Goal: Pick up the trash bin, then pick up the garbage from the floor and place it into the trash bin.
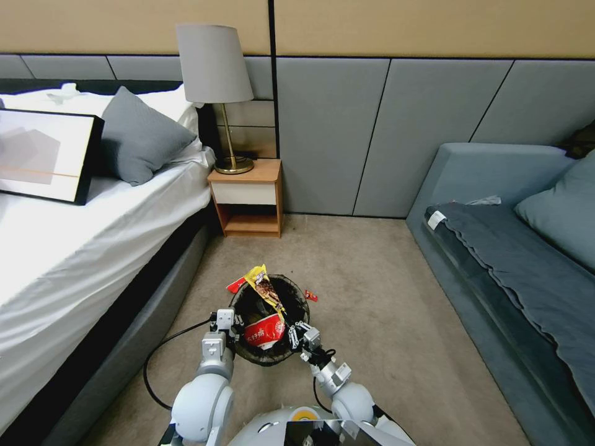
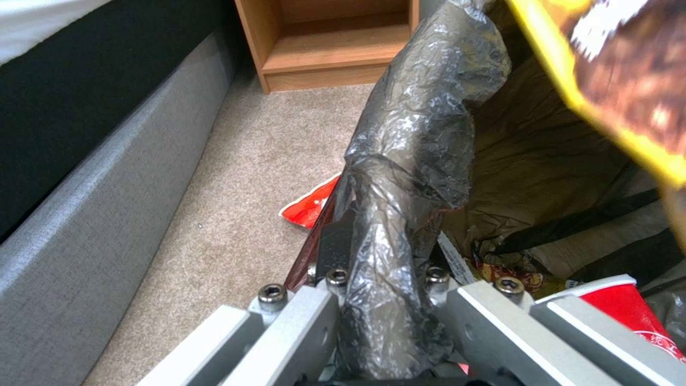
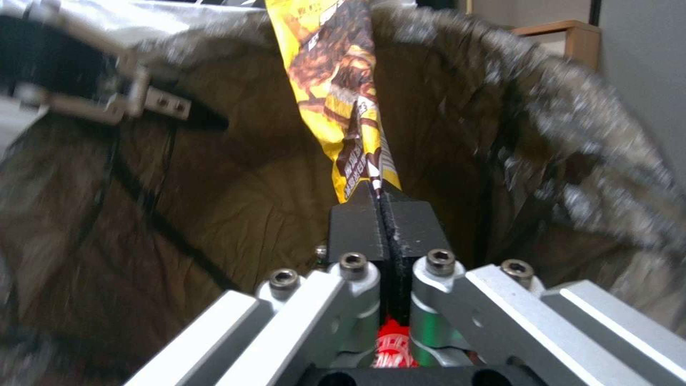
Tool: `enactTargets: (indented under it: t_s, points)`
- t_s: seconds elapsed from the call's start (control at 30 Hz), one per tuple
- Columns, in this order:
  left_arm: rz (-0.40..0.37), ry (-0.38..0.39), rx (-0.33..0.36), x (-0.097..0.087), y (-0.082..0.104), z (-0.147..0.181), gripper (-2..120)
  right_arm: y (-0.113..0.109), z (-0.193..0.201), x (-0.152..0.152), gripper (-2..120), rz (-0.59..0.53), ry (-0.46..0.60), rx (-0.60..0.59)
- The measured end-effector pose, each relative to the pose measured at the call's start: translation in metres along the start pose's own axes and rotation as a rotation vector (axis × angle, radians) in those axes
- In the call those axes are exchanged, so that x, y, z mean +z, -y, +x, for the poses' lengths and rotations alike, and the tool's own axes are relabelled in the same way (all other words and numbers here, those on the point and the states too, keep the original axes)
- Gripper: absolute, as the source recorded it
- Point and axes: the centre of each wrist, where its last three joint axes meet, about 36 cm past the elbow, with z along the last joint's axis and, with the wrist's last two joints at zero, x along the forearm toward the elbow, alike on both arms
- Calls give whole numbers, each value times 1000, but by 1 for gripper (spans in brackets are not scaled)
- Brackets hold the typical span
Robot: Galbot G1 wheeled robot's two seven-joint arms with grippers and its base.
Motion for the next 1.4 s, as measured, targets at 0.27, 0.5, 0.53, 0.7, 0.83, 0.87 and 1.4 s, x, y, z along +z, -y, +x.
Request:
enactTargets:
  t_s: [0.27,0.5,0.53,0.7,0.83,0.87,1.4]
  points:
    - [0,7,-4,-3,-2,3,0,1,1,1,41,6,-10,-12]
    - [1,10,-7,-3,-3,2,0,1,1,-1,65,5,-16,-8]
    - [2,11,-6,-4,-3,2,0,1,1,-1,70,6,-16,-8]
    - [3,9,-6,-3,-3,0,0,1,0,-3,86,10,-13,-9]
    - [5,4,-7,-2,-2,0,0,0,0,-4,99,16,-6,-12]
    - [5,4,-7,-2,-2,0,0,0,0,-4,99,16,-6,-12]
    - [-8,-26,1,6,-7,-4,0,22,-50,-122,100,306,287,177]
